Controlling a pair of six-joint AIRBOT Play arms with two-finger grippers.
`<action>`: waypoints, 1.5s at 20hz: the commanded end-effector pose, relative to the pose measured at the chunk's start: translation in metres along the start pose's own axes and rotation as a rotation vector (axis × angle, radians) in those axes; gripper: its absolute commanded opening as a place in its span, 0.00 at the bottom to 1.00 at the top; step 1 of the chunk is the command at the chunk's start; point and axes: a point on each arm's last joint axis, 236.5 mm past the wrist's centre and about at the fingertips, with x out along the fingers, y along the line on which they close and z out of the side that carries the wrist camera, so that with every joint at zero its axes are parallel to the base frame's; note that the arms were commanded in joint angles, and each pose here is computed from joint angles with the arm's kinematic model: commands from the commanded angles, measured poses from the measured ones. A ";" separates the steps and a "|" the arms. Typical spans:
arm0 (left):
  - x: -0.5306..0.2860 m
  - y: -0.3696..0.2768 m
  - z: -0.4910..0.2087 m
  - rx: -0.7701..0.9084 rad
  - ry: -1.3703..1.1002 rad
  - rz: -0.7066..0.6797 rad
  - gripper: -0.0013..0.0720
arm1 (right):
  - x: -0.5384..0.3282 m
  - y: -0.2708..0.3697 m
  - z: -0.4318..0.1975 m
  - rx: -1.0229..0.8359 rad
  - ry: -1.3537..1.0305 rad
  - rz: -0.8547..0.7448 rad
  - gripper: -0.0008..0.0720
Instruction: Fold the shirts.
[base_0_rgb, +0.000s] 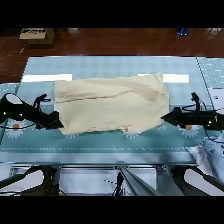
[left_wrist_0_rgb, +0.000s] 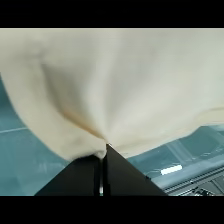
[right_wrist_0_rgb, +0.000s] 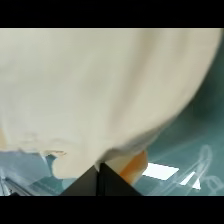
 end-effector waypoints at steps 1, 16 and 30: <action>-0.050 -0.053 0.025 0.131 -0.159 -0.100 0.04 | -0.029 0.060 0.018 -0.178 0.019 0.109 0.07; -0.121 -0.071 0.190 0.054 -0.549 -0.191 0.04 | -0.009 0.113 0.226 -0.279 -0.556 -0.054 0.07; -0.084 -0.056 0.262 0.023 -0.553 -0.248 0.04 | 0.043 0.070 0.271 -0.246 -0.627 -0.163 0.07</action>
